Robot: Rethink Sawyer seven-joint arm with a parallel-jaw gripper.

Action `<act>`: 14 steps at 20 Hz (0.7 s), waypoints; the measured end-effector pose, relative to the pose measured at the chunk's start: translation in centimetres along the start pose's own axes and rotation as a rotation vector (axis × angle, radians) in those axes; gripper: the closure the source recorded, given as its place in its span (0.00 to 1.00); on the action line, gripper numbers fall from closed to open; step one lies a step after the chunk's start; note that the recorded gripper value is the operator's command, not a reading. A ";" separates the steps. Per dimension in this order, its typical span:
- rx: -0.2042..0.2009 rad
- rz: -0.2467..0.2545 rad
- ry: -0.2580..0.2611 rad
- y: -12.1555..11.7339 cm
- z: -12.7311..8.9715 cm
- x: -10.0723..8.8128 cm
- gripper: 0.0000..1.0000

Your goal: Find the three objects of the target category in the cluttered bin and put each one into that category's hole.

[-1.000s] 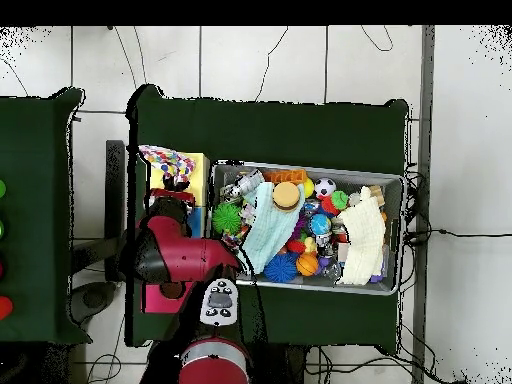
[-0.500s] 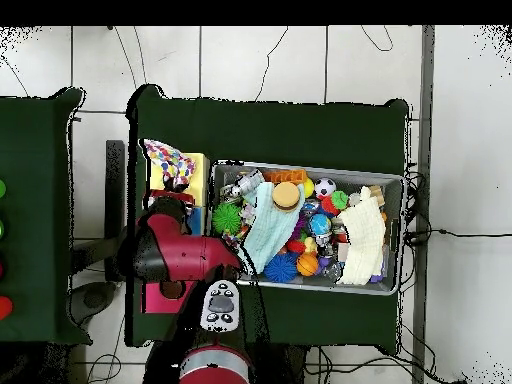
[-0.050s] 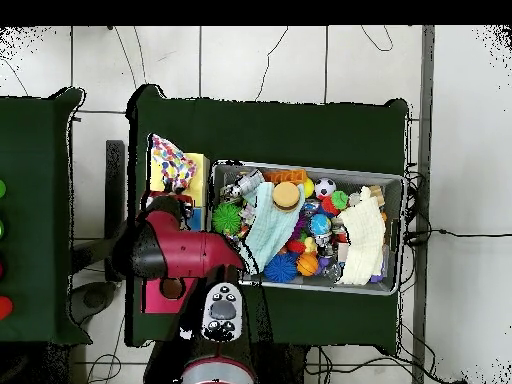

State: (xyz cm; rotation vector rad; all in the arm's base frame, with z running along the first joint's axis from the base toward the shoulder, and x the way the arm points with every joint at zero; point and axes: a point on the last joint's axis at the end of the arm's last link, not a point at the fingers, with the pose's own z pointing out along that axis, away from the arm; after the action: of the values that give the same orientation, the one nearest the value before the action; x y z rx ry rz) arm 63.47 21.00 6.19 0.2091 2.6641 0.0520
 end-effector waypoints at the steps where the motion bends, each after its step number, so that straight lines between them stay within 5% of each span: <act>1: 0.000 0.000 0.006 0.0 -0.2 -0.1 0.00; 14: 0.005 -0.002 0.032 0.0 -1.0 -0.4 0.00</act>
State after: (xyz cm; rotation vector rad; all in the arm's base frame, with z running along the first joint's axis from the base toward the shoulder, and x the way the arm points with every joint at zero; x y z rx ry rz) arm 63.36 20.98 7.24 0.2088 2.6964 0.0490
